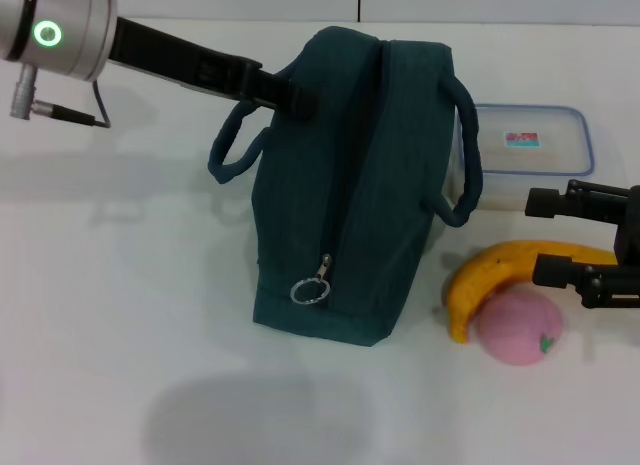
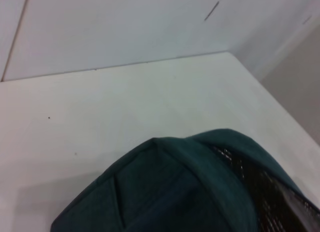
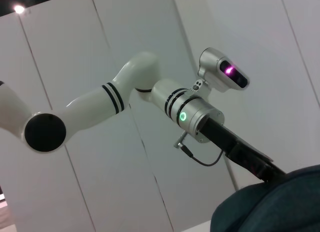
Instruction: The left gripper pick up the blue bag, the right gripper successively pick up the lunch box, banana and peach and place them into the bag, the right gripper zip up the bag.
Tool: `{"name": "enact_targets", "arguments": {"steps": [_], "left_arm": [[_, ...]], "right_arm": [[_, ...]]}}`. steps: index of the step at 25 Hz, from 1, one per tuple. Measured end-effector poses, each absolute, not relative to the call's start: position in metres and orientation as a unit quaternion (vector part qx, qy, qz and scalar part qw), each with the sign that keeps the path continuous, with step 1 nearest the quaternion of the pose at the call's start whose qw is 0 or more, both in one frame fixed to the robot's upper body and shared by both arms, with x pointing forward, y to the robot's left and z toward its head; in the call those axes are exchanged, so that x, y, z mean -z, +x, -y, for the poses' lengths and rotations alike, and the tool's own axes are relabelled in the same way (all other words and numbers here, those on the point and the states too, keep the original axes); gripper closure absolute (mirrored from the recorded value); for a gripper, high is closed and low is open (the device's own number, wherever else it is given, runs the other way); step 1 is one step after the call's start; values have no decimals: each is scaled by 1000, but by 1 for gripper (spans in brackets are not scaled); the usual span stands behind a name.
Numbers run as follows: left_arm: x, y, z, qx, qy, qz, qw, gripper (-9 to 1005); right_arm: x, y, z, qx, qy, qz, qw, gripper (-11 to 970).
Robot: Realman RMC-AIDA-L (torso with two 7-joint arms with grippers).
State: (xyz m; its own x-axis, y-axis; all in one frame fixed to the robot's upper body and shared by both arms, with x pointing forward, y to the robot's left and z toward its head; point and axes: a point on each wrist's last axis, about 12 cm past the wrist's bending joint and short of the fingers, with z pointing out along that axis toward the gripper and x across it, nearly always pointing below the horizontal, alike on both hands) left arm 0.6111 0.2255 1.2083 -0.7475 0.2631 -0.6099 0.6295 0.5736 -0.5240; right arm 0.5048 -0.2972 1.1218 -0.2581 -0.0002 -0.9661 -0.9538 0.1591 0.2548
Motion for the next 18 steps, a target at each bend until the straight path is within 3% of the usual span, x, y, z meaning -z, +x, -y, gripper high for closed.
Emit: {"name": "enact_targets", "arguments": {"steps": [1,12,17,18], "left_arm": [[-1209,611,-226,384,253,-855,240,438],[-1207,610,-229,391,224,-862,231,672],[-1204,609,-229,391,224,-863,229,905],[-1204,609,-229,391,223,-863,228,912]], "right_arm": [[-1121,505,298,-515,-392,-605,464,168],[-1107,510,296,-501,-353,-637,468,168],[-1095,521,298,-483,-274,-667,497,168],[-1094,522,301,-484,-251,-667,508,168]]}}
